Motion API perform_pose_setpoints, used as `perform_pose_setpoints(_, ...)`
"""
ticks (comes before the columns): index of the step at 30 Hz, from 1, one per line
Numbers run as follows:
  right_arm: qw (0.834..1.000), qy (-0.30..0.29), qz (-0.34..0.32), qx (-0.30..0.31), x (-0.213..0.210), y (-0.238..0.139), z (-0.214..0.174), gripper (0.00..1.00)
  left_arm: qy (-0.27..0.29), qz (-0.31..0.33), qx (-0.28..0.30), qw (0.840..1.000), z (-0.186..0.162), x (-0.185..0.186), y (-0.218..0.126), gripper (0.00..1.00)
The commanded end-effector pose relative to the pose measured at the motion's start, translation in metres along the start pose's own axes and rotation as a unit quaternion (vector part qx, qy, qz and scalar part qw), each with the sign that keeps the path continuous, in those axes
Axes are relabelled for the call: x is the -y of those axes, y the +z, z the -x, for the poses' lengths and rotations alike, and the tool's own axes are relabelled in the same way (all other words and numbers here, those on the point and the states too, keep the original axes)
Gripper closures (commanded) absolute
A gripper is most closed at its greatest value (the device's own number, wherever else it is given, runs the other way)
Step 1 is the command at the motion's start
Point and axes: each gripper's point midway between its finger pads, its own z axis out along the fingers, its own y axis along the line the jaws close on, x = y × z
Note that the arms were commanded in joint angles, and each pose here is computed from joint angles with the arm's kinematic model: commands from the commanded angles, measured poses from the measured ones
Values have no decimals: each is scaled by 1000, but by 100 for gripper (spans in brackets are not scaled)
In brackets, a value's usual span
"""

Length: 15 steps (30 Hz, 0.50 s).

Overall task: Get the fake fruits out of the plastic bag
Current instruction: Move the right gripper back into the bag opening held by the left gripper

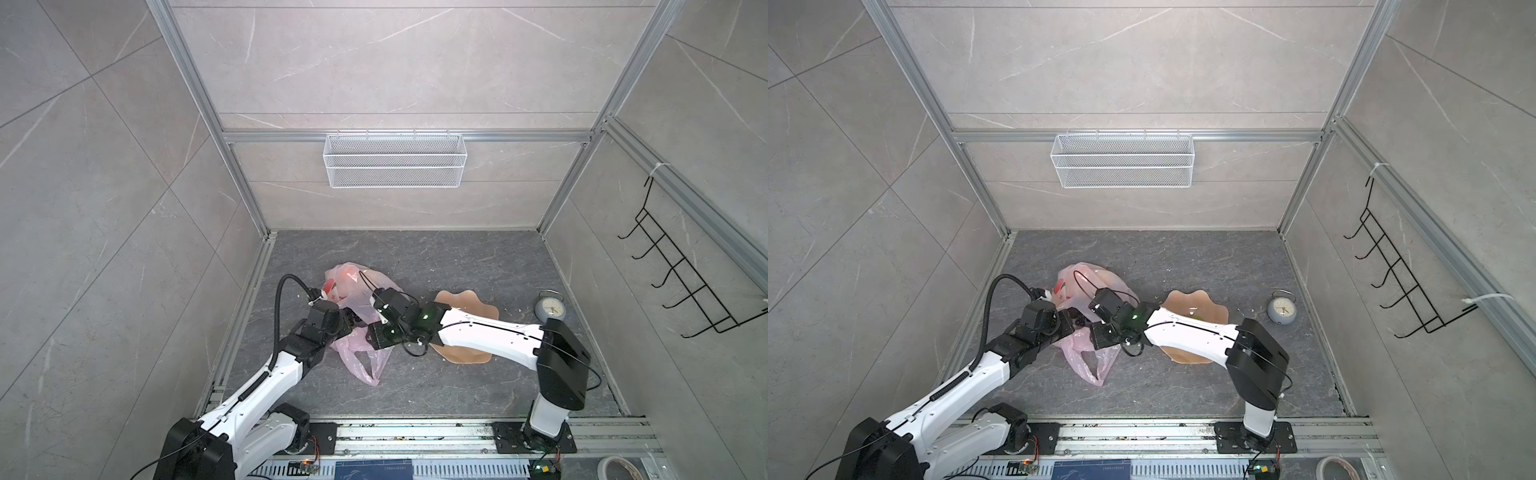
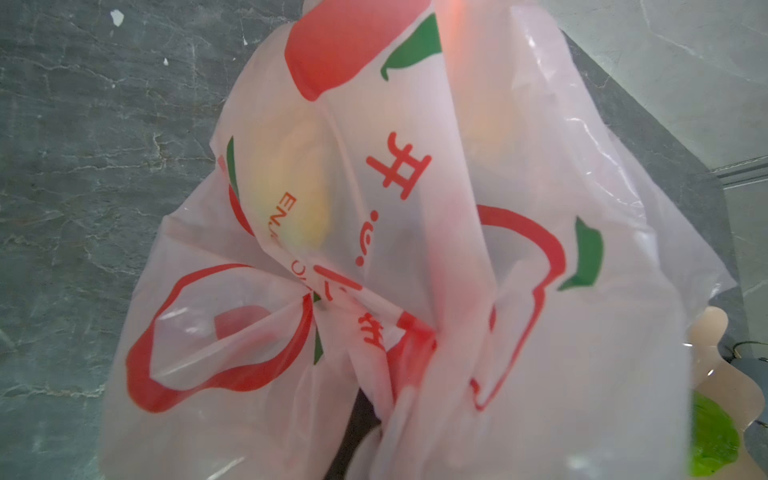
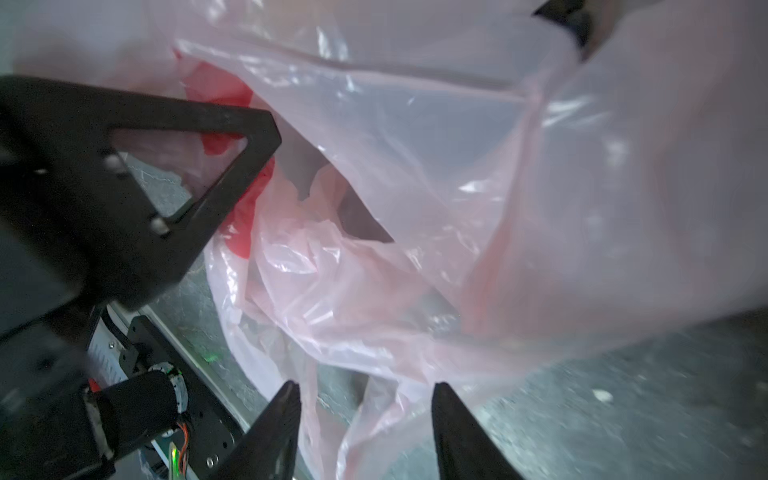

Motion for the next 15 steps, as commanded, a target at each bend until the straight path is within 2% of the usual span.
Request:
perform_pose_setpoints(1,997,34,40,61,-22,8,39,50,11,-48,25,998,22,28,-13,100)
perform_pose_setpoints(7,995,50,3,86,-8,35,62,55,21,-72,25,997,24,38,-19,100)
perform_pose_setpoints(15,989,62,-30,129,35,42,124,57,22,-64,21,997,17,29,-21,100)
